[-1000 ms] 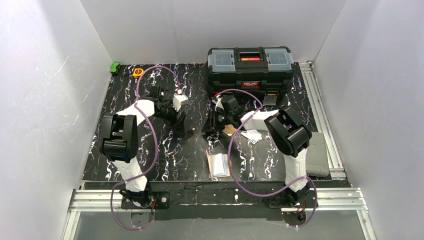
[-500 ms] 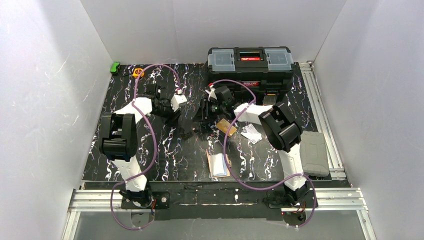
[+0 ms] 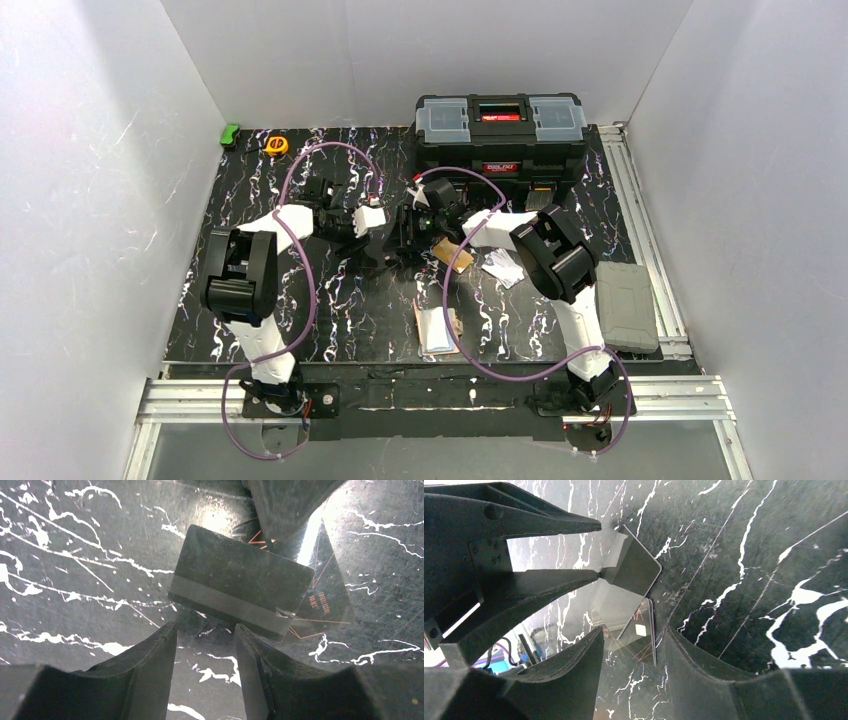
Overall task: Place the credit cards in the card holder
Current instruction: Pick up the credit card from the center of the board.
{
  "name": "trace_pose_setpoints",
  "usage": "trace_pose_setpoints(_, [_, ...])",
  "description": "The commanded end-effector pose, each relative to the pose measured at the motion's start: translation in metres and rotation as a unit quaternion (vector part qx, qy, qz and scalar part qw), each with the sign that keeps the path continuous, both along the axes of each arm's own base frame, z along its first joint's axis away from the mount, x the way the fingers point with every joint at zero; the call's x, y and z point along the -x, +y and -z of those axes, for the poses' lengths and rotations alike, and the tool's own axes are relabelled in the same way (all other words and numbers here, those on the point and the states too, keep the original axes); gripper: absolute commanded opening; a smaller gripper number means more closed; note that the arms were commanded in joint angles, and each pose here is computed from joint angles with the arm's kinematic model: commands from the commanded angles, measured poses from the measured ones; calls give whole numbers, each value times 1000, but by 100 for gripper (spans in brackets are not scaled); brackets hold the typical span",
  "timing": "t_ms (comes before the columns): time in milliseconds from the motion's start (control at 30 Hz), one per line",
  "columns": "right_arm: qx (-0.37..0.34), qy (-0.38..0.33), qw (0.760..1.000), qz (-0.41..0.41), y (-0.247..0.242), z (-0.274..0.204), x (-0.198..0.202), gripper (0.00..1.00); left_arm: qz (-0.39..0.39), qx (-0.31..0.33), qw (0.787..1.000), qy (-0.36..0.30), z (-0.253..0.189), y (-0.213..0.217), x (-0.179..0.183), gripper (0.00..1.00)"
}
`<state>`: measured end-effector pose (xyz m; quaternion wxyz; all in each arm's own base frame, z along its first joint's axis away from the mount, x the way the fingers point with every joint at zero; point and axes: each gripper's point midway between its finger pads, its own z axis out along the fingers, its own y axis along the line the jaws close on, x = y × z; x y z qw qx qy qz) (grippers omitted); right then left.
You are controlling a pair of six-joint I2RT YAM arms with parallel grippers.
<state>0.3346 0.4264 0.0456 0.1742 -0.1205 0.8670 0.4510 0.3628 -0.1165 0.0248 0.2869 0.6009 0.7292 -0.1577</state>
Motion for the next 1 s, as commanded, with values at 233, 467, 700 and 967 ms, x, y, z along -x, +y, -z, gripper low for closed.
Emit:
trace_pose_setpoints(233, [1,19,1000,5,6,19,9,55,45,-15,999,-9,11,-8,14,45])
trace_pose_setpoints(467, [-3,34,999,11,7,26,11,55,77,-21,997,-19,15,-15,17,45])
trace_pose_setpoints(700, [-2,55,998,23,5,36,15,54,92,-21,995,-23,17,-22,16,45])
trace_pose_setpoints(967, [-27,73,997,25,6,32,20,52,114,-30,993,-27,21,-26,20,44])
